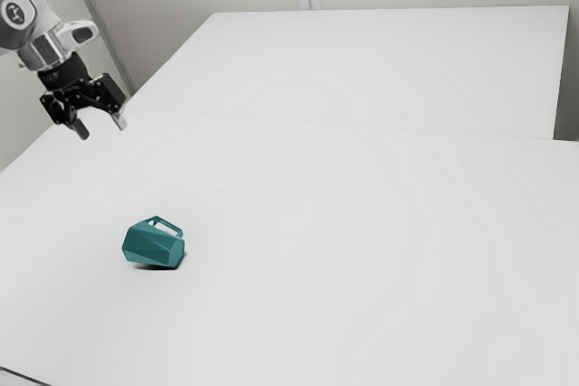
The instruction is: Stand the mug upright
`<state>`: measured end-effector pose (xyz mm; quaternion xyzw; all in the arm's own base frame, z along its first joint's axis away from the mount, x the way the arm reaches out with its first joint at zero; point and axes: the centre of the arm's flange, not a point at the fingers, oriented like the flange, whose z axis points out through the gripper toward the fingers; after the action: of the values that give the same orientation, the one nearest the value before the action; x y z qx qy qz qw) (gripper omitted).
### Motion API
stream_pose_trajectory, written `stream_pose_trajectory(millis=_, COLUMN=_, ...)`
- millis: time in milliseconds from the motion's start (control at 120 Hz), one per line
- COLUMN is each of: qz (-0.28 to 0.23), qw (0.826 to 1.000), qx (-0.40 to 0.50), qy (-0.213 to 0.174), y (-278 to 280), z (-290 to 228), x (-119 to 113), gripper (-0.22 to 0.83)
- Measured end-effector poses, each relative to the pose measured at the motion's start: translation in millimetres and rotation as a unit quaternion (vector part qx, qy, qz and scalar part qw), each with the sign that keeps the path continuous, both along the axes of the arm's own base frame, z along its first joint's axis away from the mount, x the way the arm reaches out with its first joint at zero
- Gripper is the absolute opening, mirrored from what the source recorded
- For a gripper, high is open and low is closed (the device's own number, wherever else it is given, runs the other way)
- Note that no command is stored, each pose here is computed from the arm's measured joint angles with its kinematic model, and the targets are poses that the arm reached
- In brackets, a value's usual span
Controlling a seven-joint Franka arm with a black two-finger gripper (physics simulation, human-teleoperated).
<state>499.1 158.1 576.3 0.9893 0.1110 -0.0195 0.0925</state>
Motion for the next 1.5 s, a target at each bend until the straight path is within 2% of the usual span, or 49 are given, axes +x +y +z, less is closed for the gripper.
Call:
stream_pose_trajectory(millis=300, qz=0.019, qw=0.996, qx=-0.076, qy=-0.034, y=49.1, z=-52.3, x=-27.3, gripper=0.60)
stream_pose_trajectory(millis=575, qz=0.034, qw=0.985, qx=-0.156, qy=-0.073, y=92.6, z=-114.7, x=-53.2, gripper=0.59)
stream_pose_trajectory(millis=792, qz=0.020, qw=0.970, qx=-0.218, qy=-0.107, y=108.6, z=-169.8, x=-64.5, gripper=0.59)
stream_pose_trajectory(millis=1058, qz=-0.016, qw=0.955, qx=-0.254, qy=-0.156, y=127.5, z=-222.2, x=-66.7, gripper=0.60)
stream_pose_trajectory(millis=1500, qz=-0.063, qw=0.943, qx=-0.289, qy=-0.149, y=124.6, z=-272.4, x=-68.1, gripper=0.60)
